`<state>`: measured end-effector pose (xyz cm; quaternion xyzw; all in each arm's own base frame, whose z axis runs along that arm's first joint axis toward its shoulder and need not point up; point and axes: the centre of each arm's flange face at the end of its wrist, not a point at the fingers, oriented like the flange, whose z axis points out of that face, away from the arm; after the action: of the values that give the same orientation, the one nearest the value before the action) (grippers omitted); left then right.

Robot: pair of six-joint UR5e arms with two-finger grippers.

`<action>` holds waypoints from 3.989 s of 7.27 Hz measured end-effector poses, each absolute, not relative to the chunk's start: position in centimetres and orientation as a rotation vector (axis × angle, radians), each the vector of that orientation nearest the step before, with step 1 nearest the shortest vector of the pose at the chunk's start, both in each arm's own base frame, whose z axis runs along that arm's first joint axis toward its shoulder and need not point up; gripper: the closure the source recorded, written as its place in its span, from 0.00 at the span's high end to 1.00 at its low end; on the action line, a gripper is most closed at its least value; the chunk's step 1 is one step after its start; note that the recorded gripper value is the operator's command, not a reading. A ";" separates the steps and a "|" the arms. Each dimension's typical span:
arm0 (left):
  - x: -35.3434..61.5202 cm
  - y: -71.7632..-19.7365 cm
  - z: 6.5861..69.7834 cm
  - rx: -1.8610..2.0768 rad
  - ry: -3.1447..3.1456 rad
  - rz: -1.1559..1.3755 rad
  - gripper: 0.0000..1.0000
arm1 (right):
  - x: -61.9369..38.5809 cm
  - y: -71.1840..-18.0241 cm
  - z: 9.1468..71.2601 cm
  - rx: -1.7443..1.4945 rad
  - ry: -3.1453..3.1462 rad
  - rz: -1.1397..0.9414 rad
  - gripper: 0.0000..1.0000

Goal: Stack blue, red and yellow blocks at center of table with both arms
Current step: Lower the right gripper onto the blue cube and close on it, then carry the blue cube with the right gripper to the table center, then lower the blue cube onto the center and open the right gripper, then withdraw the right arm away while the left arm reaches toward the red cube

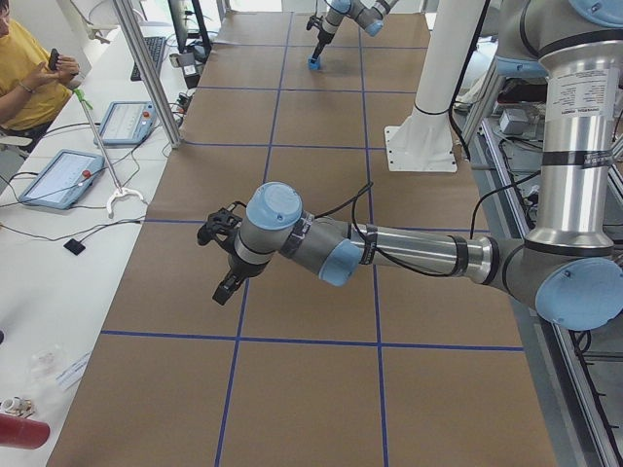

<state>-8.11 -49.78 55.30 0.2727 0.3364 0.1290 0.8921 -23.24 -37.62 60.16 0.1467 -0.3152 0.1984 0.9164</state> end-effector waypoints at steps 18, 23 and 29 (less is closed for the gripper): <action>-8.1 -49.7 56.9 0.535 0.700 0.253 1.00 | -63.6 -47.2 16.6 0.232 -0.816 0.006 0.40; -8.1 -49.7 56.8 0.536 0.701 0.253 1.00 | -63.2 -46.8 18.4 0.223 -0.750 0.017 1.00; -6.8 -50.3 56.1 0.544 0.713 0.274 1.00 | -48.9 -55.1 16.2 0.328 -0.824 0.106 1.00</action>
<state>-6.80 -50.31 56.09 0.2623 0.3436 0.1319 0.8920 -48.90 -55.07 16.15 0.1587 -0.3986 0.0511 0.9019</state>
